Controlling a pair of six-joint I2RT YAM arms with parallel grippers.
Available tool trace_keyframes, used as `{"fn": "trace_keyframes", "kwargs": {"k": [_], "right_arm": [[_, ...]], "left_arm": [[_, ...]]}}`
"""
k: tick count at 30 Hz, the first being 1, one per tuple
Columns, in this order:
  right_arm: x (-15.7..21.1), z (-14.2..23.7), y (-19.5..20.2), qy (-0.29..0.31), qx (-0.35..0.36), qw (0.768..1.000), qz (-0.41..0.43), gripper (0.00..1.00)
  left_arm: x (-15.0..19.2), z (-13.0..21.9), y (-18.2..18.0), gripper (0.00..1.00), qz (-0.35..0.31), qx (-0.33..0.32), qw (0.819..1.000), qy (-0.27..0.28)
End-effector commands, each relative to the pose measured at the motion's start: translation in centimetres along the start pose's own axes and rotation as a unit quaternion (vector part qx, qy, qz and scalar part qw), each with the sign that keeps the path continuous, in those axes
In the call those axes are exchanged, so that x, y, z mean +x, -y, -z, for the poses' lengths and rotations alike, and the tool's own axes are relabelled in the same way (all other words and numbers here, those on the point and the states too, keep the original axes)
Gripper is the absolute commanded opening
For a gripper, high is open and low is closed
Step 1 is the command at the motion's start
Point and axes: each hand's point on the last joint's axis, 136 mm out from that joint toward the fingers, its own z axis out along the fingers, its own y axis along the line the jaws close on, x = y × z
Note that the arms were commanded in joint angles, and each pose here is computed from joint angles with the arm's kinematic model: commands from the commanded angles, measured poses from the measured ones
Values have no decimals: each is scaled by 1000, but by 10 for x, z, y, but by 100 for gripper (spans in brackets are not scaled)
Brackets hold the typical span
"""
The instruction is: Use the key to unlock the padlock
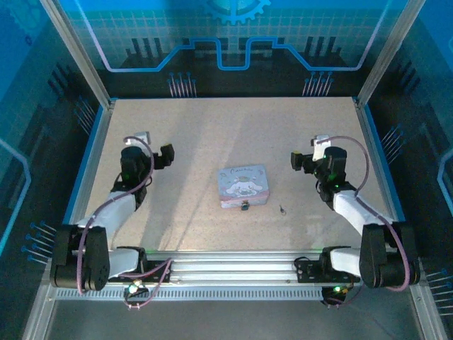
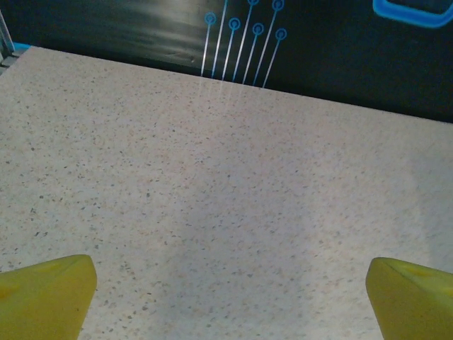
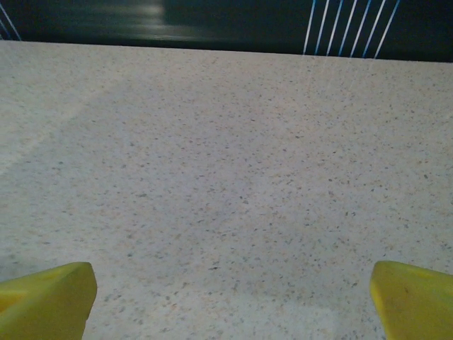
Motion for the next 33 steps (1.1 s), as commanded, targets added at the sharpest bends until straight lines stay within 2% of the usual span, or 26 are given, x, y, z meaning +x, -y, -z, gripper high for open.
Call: {"fn": "trace_keyframes", "kwargs": {"k": [1, 5, 10, 15, 21, 33], "right_arm": [[7, 16, -9, -53, -27, 997, -53, 100], [4, 33, -25, -66, -64, 989, -115, 100], [13, 52, -55, -118, -134, 966, -185, 100], [32, 67, -97, -165, -206, 942, -209, 100], [56, 67, -127, -209, -230, 930, -199, 100], [78, 52, -161, -260, -265, 909, -189, 100]], "left_arm": [[11, 12, -1, 99, 86, -14, 993, -74], [14, 24, 18, 99, 146, 23, 982, -114], [33, 38, 48, 99, 198, 70, 961, -179], [63, 48, 90, 99, 240, 125, 929, -250], [101, 50, 136, 97, 235, 162, 902, -324], [145, 38, 197, 93, 224, 204, 864, -401]]}}
